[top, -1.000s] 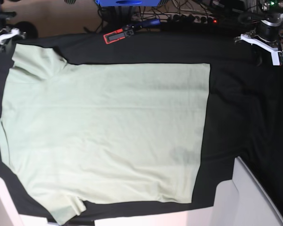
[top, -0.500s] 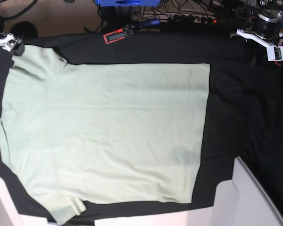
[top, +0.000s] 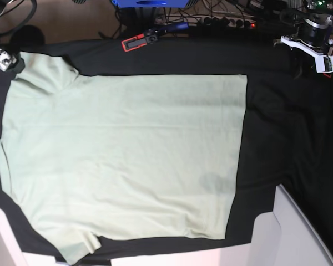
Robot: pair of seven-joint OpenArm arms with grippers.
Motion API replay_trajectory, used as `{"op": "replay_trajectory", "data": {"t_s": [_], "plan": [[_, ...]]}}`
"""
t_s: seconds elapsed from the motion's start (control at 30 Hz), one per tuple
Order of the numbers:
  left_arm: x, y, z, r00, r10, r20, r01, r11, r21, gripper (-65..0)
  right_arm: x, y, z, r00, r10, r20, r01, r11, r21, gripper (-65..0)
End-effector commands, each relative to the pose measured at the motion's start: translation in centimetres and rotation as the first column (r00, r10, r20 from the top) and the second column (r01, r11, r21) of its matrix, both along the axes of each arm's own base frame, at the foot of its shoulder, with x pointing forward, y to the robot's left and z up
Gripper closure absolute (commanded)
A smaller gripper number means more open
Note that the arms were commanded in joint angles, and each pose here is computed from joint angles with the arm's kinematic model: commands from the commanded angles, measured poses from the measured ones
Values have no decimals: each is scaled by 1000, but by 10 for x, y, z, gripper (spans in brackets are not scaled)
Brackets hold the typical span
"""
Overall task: Fold the T-shirt properly
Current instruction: 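Move both grippers down to the shirt's shoulder corners and grasp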
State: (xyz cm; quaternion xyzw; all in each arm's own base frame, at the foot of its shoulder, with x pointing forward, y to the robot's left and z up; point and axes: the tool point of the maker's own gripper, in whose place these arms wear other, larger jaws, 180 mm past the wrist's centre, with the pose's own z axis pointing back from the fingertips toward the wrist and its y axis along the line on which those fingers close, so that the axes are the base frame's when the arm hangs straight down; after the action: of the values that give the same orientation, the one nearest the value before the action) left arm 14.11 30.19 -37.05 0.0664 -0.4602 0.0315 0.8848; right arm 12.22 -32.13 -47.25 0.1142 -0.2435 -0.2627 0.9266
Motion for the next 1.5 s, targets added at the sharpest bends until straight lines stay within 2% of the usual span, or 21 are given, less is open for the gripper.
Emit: {"op": "replay_trajectory", "data": {"t_s": [0.0,0.2,0.4,0.57,0.6,0.73,0.8,0.87,0.97,1.0,1.07,1.1,1.13,1.17,1.27,1.47], "plan": [[5,2,10,999,-10,37,10,1000,11,-126,4,-14,8,1000,2,21,-2,1000,-30,-505],[4,1,10,999,-9,38,9,1000,10,-97,10,-12,-1,999,-13,30,12,1000,6,-503],[5,1,10,999,-7,40,7,1000,8,-97,22,31,-16,997,71,29,-73,995,67,-501],[8,1,11,999,-5,45,5,1000,6,-102,24,45,-17,996,75,37,-78,993,86,-489],[7,2,9,999,-3,41,3,1000,5,-102,23,46,-19,997,75,34,-78,993,89,-470],[2,6,0,1000,13,15,-13,1000,-1,-104,15,46,-21,997,75,17,-77,993,93,-308],[0,5,-3,1000,11,3,-11,1000,-6,-106,11,46,-21,997,77,10,-78,993,91,-248],[-4,0,-9,999,-12,-39,11,1000,-23,-149,10,46,-22,997,78,6,-78,993,90,-234],[1,-10,-14,995,-62,-74,58,997,-53,-277,9,47,-23,997,77,1,-77,993,95,-209],[2,-15,-17,992,-87,-87,81,994,-71,-331,9,47,-23,997,77,1,-77,993,95,-174],[6,-25,-18,986,-139,-94,130,987,-97,-448,9,46,-23,997,79,1,-78,993,94,-39],[8,-27,-19,986,-139,-91,130,986,-105,-492,9,45,-23,997,79,1,-79,993,92,0],[11,-29,-19,988,-130,-78,121,986,-113,-521,9,45,-23,997,79,1,-79,993,92,-1],[13,-30,-18,991,-117,-67,108,987,-119,-532,9,46,-23,997,80,0,-79,993,93,-17],[17,-23,-16,998,-50,-35,45,991,-129,-529,7,46,-24,997,79,-3,-79,992,95,0],[22,-17,-37,999,13,-44,-21,982,-185,-534,3,47,-25,997,79,-11,-78,992,97,-1]]}}
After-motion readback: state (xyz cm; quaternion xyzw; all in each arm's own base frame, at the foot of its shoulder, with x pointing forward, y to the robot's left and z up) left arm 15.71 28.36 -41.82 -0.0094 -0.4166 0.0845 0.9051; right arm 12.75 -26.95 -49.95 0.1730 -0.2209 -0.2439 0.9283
